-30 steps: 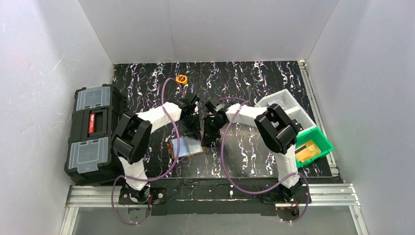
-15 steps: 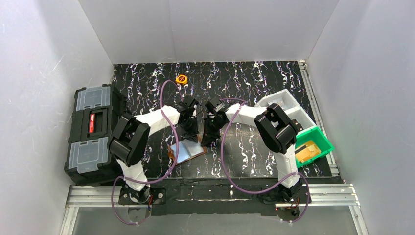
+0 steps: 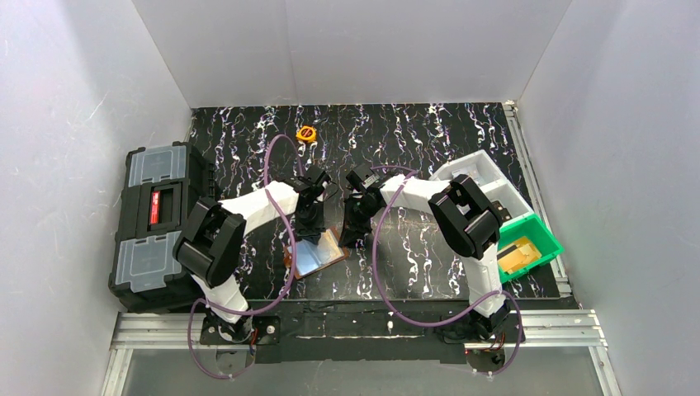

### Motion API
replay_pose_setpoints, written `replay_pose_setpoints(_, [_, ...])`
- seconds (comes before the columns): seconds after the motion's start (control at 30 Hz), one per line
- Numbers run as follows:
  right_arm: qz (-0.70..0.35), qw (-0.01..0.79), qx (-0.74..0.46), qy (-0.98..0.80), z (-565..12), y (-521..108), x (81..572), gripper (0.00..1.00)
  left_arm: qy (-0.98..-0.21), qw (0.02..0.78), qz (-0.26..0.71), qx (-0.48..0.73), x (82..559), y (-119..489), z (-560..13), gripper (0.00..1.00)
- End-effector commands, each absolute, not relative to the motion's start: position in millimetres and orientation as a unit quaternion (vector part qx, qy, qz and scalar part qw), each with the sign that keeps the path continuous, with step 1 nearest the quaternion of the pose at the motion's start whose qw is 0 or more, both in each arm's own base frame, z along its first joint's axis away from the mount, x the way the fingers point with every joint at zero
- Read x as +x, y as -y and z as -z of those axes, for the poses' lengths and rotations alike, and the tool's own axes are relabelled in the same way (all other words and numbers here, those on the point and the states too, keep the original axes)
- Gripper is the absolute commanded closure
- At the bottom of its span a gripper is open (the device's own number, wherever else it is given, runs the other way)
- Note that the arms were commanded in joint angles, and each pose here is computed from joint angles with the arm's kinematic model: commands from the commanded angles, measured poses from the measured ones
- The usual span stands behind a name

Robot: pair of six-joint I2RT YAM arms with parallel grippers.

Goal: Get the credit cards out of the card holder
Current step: Remove the credit card from the card holder.

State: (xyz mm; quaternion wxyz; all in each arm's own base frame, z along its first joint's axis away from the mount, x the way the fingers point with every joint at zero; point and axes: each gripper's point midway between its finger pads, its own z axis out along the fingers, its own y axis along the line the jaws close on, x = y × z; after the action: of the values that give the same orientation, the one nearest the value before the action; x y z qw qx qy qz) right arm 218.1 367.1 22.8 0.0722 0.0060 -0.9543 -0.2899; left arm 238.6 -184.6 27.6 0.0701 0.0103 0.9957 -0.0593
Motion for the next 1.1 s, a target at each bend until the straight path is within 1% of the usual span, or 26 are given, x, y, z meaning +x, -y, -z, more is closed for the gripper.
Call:
replay_pose_setpoints(0.0, [0.199,0.079,-0.011,0.977,22,-334,211,0.95,-0.998,0.060,0.005,0.015,221,154,-31,0.98])
replay_pose_setpoints(0.27, [0.206,0.076,-0.010,0.976,20,-335,213,0.95,-0.998,0.057,-0.018,0.002,209,139,-29,0.98])
replay_pose_setpoints(0.5, [0.241,0.037,0.019,0.970,-9,-344,224,0.94,-0.999,0.048,0.004,-0.007,206,146,-17,0.98])
replay_pose_setpoints(0.63, [0.266,-0.002,0.040,0.963,-37,-349,233,0.88,-0.999,0.042,0.014,-0.011,207,150,-12,0.99])
replay_pose_setpoints(0.73, [0.280,-0.025,0.050,0.958,-55,-352,238,0.81,-0.999,0.042,0.017,-0.012,206,151,-10,0.99])
replay_pose_setpoints(0.77, [0.286,-0.032,0.053,0.956,-61,-353,239,0.77,-0.999,0.042,0.019,-0.012,206,151,-9,0.99])
replay_pose_setpoints(0.83, [0.297,-0.038,0.059,0.952,-66,-356,239,0.74,-0.999,0.041,0.021,-0.011,206,152,-8,1.00])
replay_pose_setpoints(1.07, [0.326,-0.012,0.090,0.941,-63,-379,225,0.75,-0.998,0.042,0.052,-0.010,204,159,-9,1.00])
